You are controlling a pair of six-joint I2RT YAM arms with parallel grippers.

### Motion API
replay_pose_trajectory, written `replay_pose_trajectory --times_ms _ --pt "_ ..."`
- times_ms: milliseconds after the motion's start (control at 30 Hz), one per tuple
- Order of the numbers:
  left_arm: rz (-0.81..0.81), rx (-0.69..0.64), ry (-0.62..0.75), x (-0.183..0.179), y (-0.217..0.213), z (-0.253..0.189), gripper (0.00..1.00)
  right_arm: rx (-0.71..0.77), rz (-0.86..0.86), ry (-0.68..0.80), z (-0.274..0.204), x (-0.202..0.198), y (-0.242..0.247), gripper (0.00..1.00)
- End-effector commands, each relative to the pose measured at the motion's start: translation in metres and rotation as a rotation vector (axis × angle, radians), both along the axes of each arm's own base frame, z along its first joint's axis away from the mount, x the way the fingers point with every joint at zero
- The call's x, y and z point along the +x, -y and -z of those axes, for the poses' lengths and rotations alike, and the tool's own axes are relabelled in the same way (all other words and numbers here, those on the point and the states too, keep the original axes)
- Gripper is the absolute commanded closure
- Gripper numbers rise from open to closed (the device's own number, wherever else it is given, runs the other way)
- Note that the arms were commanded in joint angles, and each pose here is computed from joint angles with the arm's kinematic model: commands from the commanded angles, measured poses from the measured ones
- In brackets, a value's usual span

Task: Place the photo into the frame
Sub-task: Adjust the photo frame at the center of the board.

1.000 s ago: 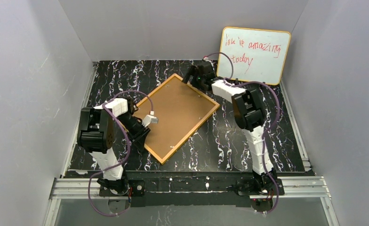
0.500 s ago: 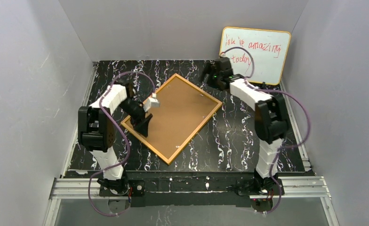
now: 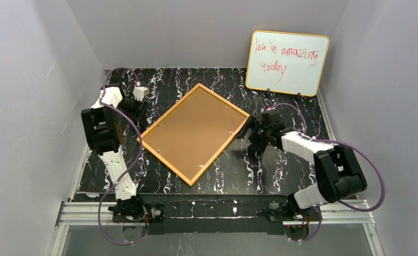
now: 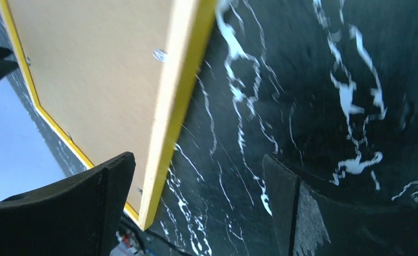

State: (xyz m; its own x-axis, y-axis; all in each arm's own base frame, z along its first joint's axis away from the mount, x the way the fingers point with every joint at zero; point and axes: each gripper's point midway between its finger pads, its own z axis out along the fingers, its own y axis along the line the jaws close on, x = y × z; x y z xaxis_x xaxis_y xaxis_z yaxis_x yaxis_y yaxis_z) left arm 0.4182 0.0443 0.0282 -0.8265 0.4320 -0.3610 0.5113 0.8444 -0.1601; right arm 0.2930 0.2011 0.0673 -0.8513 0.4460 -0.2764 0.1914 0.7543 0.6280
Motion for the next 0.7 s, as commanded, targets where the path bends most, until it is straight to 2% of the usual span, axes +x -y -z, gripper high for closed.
replay_pose_trajectory --times_ms 0,133,367,567,667 --pt "-0.062 0.073 0.003 0.001 -0.007 0.014 0.42 0.198 -0.003 0.006 -0.012 0.0 -0.025 0.01" --pt "0.011 0.022 -0.046 -0.024 0.006 0.022 0.43 0.215 -0.013 -0.005 -0.003 0.01 -0.033 0.01" --pt "0.224 -0.152 -0.246 -0.103 0.047 0.019 0.45 0.173 -0.006 0.003 0.009 0.052 -0.039 0.01" --pt "0.382 -0.245 -0.302 -0.156 0.081 0.007 0.45 0.163 0.014 0.02 0.009 0.1 -0.038 0.01" --pt "0.399 -0.327 -0.305 -0.168 0.103 -0.006 0.47 0.15 0.017 0.034 0.004 0.125 -0.037 0.01"
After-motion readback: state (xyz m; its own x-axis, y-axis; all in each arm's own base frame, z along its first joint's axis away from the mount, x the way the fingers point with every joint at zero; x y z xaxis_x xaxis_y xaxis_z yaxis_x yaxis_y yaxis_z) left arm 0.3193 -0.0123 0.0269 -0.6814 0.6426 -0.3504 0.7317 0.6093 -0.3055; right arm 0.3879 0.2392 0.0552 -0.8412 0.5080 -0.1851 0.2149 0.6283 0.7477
